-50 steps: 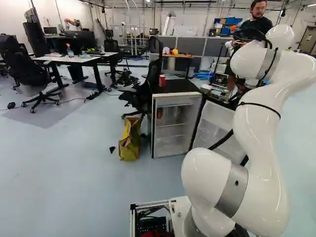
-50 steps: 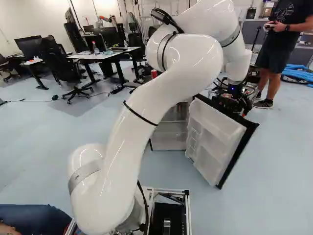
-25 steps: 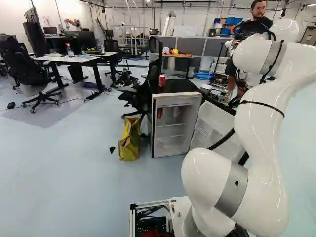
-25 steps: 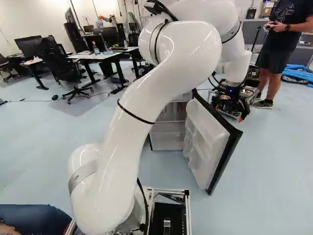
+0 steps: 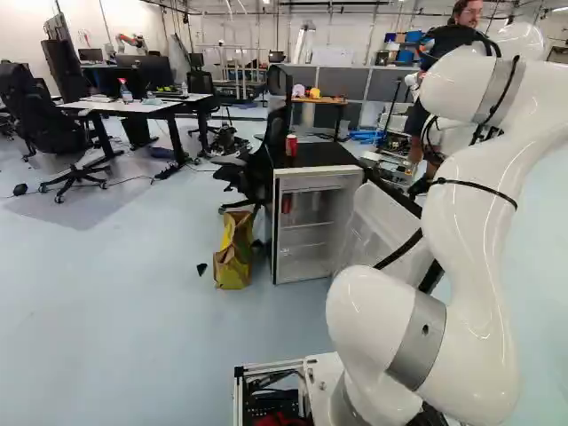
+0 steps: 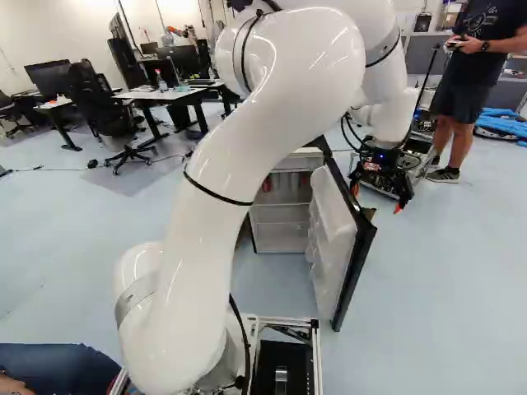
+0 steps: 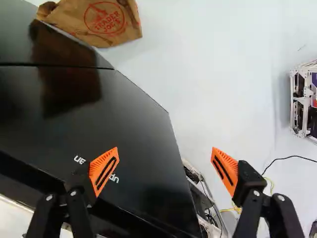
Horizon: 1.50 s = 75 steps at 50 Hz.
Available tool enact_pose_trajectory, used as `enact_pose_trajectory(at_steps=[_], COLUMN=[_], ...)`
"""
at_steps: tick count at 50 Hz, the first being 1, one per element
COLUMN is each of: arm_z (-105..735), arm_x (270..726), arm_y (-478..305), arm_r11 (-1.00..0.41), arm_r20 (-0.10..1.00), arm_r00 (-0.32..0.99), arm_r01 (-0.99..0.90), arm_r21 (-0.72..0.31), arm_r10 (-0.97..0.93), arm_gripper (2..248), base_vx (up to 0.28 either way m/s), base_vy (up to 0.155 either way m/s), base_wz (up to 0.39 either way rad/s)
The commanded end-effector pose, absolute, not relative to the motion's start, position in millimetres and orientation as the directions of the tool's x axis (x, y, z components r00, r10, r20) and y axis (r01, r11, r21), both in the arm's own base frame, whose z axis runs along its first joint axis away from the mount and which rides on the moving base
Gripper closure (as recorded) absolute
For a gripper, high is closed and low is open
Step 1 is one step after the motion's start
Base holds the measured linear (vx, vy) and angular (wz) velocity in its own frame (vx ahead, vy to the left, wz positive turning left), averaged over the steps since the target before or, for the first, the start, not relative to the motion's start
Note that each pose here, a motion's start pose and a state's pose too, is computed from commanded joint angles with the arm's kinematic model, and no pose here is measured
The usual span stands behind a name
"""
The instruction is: Grab a drink from the fridge
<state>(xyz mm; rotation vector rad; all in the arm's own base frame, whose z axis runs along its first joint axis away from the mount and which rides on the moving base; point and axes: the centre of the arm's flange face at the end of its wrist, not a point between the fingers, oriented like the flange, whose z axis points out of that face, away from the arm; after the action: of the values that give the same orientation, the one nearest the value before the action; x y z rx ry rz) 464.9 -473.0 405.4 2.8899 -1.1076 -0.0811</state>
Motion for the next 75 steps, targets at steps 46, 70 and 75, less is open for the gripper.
enact_pose_trajectory(at_steps=[46, 70, 75], arm_z=[401, 399, 398], arm_x=[442, 449, 451], arm_y=[-388, -338, -327], arm_r11=[-0.795, -0.839, -0.848], arm_r20=[-0.155, -0.185, -0.190], arm_r00=[0.781, 0.820, 0.828], arm_r01=[-0.605, -0.542, -0.527], arm_r21=[0.056, 0.054, 0.054], arm_r10=[-0.605, -0.542, -0.527], arm_gripper=[3, 3, 3], base_vx=[0.000, 0.000, 0.000], base_vy=[0.000, 0.000, 0.000], base_wz=[0.000, 0.000, 0.000])
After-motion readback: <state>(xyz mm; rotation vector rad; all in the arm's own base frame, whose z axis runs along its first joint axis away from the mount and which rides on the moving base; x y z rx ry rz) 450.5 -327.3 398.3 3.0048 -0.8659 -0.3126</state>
